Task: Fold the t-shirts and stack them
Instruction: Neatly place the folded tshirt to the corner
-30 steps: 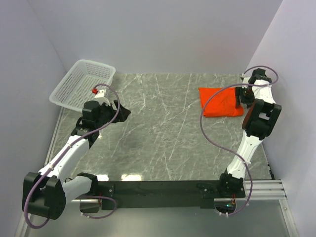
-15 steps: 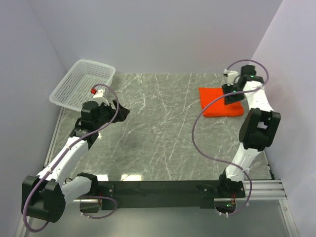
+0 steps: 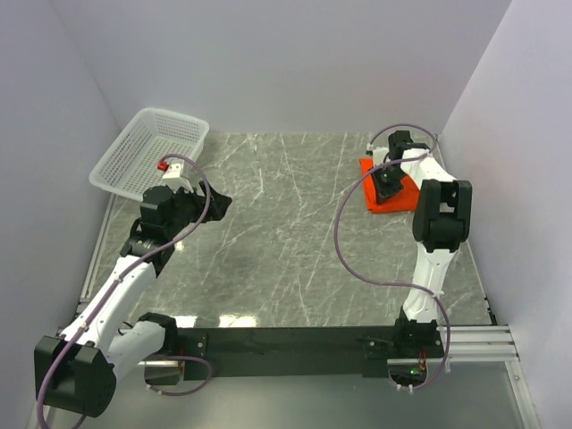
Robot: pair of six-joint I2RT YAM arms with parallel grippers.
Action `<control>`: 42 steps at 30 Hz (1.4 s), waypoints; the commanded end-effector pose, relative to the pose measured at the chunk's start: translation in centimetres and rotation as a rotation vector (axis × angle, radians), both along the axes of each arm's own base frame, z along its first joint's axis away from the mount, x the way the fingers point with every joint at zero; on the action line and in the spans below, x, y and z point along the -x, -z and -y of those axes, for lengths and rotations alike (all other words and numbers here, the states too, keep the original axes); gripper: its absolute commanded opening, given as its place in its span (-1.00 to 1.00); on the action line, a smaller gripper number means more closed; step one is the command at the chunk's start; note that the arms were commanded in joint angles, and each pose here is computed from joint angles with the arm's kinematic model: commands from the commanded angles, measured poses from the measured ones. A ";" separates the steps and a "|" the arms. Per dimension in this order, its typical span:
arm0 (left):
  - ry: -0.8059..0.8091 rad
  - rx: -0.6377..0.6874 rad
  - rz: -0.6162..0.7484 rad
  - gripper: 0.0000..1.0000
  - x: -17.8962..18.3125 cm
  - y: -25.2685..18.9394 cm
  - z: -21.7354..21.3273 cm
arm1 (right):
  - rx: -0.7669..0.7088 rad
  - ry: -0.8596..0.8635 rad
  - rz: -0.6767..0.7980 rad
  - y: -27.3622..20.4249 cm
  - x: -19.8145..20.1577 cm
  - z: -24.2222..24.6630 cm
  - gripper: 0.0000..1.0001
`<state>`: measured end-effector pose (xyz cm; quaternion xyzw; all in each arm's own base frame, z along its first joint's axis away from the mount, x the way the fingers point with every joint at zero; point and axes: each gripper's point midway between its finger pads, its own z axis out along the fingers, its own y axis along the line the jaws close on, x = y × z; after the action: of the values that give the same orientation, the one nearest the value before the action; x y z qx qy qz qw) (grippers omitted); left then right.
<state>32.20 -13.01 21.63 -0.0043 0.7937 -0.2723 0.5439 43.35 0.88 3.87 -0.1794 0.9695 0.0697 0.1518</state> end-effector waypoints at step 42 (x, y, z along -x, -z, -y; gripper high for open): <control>-0.482 -0.164 -0.038 0.99 0.2 -3.9 -10.2 | -0.025 0.839 1.100 -27.6 14.2 13.2 0.93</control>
<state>32.12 -3.13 24.56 -0.1575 0.8086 -0.0741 0.5620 29.08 -10.28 27.98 0.1449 0.7896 -0.0571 0.5936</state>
